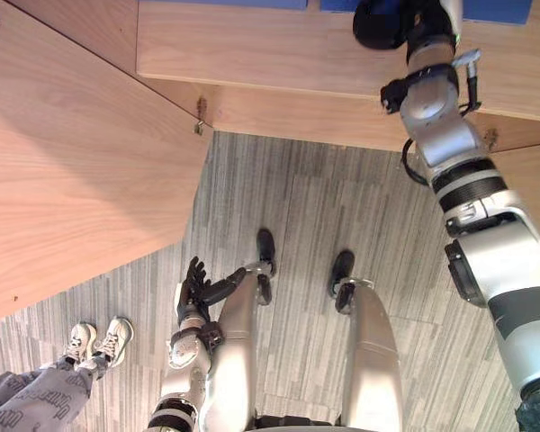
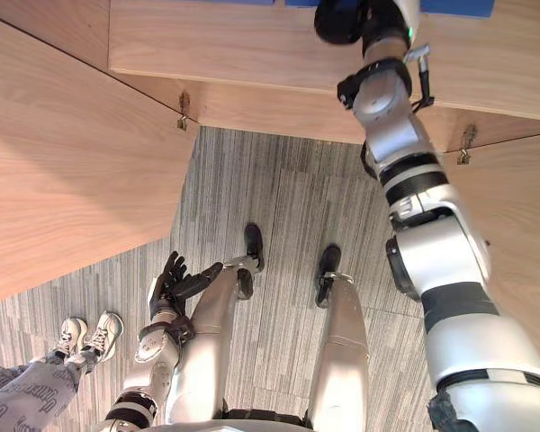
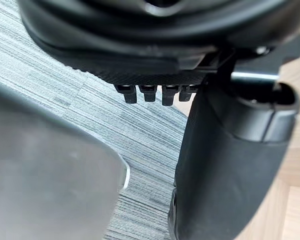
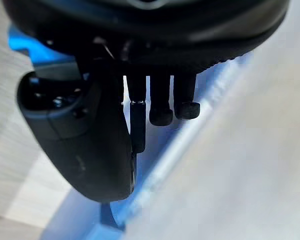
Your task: Walk over to the cabinet, pick up the folder, carry it to the office cabinet, place the folder inside the office cabinet, then close the office cabinet door
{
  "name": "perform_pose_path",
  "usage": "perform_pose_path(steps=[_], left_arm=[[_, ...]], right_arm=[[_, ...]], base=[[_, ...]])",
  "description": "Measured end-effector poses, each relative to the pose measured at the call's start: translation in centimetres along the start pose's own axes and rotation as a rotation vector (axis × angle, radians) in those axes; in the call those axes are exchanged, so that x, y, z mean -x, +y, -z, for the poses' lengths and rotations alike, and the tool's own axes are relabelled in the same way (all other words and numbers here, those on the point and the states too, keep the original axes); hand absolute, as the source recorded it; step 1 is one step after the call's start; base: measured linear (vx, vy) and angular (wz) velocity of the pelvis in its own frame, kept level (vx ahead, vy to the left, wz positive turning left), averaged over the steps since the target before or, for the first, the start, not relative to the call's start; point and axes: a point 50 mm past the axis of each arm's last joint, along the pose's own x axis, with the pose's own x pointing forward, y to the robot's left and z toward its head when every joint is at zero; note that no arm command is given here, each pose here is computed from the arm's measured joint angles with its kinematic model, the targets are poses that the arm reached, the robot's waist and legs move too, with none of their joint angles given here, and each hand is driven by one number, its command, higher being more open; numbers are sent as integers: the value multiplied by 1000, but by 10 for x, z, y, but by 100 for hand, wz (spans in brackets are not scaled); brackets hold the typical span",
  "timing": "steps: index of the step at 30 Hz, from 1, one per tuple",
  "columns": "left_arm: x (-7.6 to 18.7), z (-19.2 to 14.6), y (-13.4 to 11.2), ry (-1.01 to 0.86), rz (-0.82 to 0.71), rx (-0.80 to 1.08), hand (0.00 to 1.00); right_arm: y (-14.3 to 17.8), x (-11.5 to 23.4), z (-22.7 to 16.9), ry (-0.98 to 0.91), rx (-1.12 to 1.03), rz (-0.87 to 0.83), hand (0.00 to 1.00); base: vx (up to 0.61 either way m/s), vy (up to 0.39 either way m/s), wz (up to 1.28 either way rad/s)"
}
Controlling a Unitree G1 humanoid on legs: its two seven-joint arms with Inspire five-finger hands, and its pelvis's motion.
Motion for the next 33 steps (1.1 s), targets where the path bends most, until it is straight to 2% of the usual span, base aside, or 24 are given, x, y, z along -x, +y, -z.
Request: perform_pose_path(steps=[4, 7, 9, 12, 14, 15, 16, 19, 21, 23, 27, 29, 33], left_arm=[[0, -2, -6, -11, 6, 29, 100], [0, -3, -11, -17, 15, 52, 100], [1, -3, -13, -13, 19, 55, 100], [2, 3, -13, 15, 14, 57, 100], [4, 12, -11, 56, 12, 36, 100], [6, 16, -9, 72, 12, 4, 100], [7, 19, -8, 81, 12, -11, 100], [12, 33, 2, 148, 7, -80, 100], [18, 50, 17, 239, -18, -132, 100], [23, 62, 27, 303, -28, -173, 100], [37, 80, 45, 404, -68, -203, 100], [48, 89, 56, 448, -100, -215, 100], [59, 98, 69, 500, -134, -237, 100]], right_arm=[[-13, -5, -1, 1, -14, 44, 0], [-24, 5, 8, 5, -127, 91, 0], [-25, 24, 17, -19, -203, 106, 0], [-10, 80, 42, -50, -262, 48, 0], [14, 131, 60, -8, -342, -42, 0], [29, 159, 68, 31, -391, -97, 100], [37, 174, 72, 60, -415, -123, 100], [75, 251, 101, 289, -469, -281, 100], [95, 312, 133, 546, -463, -398, 100], [99, 353, 157, 725, -419, -448, 100], [83, 420, 197, 1050, -335, -427, 100], [65, 455, 214, 1241, -314, -338, 100], [37, 490, 227, 1425, -335, -159, 100]], base=[[-3, -36, 3], [0, 0, 0], [8, -7, -2], [30, -16, -9], [19, -12, -23], [-4, -4, -22], [-7, -2, -28], [21, -6, -29], [61, 9, -38], [138, 52, -41], [138, 80, -50], [111, 56, -52], [57, 64, -53]])
